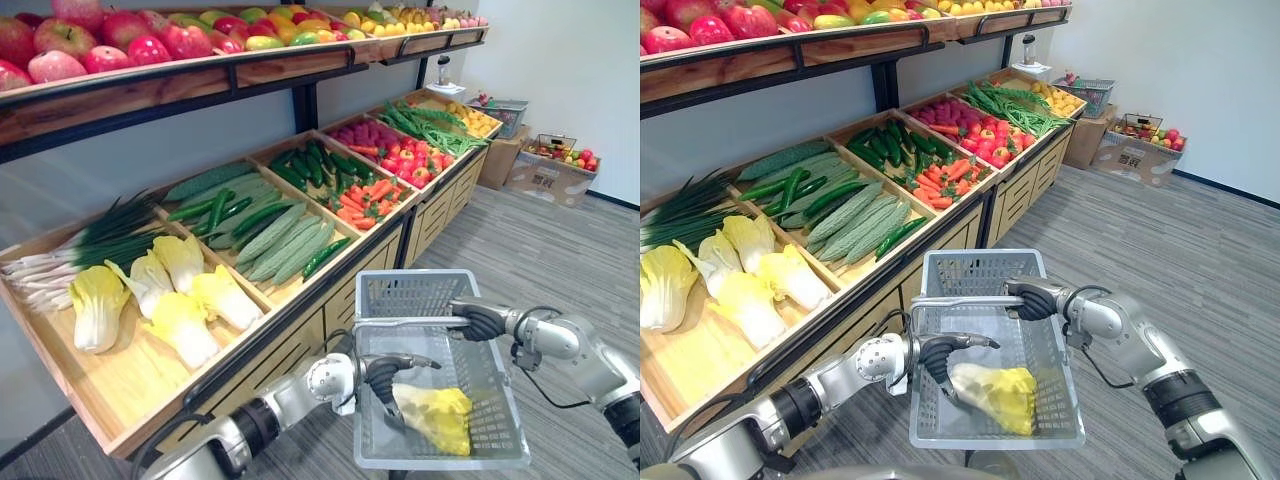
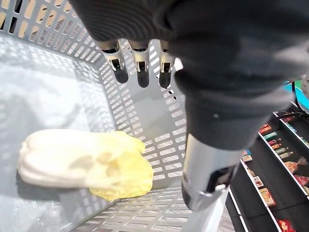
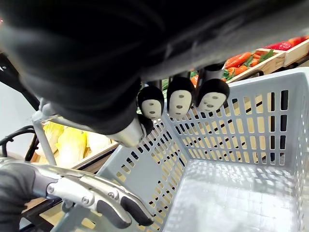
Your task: Pick vegetable in the basket
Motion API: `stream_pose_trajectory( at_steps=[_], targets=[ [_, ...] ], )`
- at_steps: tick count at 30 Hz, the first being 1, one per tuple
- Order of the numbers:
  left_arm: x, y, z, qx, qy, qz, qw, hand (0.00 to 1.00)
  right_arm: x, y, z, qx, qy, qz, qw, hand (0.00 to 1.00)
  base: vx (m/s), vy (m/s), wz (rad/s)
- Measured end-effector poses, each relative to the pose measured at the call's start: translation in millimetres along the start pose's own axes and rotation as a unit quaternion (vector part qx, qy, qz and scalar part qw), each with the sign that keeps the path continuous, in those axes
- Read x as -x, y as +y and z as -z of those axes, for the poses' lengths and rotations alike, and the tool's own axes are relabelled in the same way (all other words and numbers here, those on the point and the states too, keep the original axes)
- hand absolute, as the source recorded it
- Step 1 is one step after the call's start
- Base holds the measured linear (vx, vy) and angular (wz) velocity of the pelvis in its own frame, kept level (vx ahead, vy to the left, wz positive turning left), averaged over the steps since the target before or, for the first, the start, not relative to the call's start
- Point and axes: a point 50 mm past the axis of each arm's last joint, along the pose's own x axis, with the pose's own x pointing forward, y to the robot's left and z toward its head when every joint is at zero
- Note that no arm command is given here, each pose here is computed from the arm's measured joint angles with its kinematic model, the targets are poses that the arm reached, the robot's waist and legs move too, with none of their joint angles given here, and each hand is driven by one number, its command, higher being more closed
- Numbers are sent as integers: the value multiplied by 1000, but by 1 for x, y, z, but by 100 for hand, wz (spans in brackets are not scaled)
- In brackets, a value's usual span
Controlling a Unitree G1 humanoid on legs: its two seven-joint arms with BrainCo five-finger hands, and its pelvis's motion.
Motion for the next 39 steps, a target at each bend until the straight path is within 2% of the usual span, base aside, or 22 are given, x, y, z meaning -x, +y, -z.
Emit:
stream_pose_trajectory(
  at_steps=[8, 16, 19, 21, 24, 26, 27, 29, 34, 36, 37, 39],
  targets=[
    [1, 9, -6, 22, -20, -33, 999, 0, -5, 10, 7, -35, 28, -5, 999, 100, -66, 25, 9],
    [14, 29, -54, 53, -147, -106, 982, 0, -1, 60, 38, -158, 134, -12, 978, 100, -46, 34, 28],
    [32, 40, -57, 75, -170, -156, 970, 0, 13, 87, 59, -219, 202, 1, 955, 100, -42, 31, 46],
    [55, 56, -57, 93, -187, -219, 953, 0, 33, 103, 77, -256, 258, 23, 931, 100, -41, 31, 54],
    [94, 78, -50, 76, -179, -310, 931, 0, 61, 132, 98, -308, 341, 40, 887, 100, -22, 15, 56],
    [110, 83, -48, 77, -178, -342, 919, 0, 71, 143, 105, -330, 369, 50, 867, 100, -16, 12, 41],
    [124, 87, -48, 67, -178, -377, 906, 0, 85, 155, 110, -349, 399, 60, 846, 100, -15, 14, 41],
    [139, 91, -45, 59, -172, -412, 893, 0, 97, 166, 113, -366, 423, 64, 826, 100, -9, 10, 49],
    [191, 99, -22, 63, -107, -553, 824, 0, 130, 189, 119, -404, 484, 111, 769, 100, 0, 1, 43],
    [217, 92, 1, 90, -48, -629, 770, 0, 141, 197, 118, -424, 500, 145, 741, 100, 24, -2, 34],
    [225, 89, 10, 100, -26, -650, 753, 0, 142, 200, 117, -433, 501, 157, 732, 100, 25, -7, 39],
    [254, 69, 45, 144, 65, -723, 673, 0, 143, 209, 113, -471, 498, 194, 702, 100, 3, -22, 28]
  ],
)
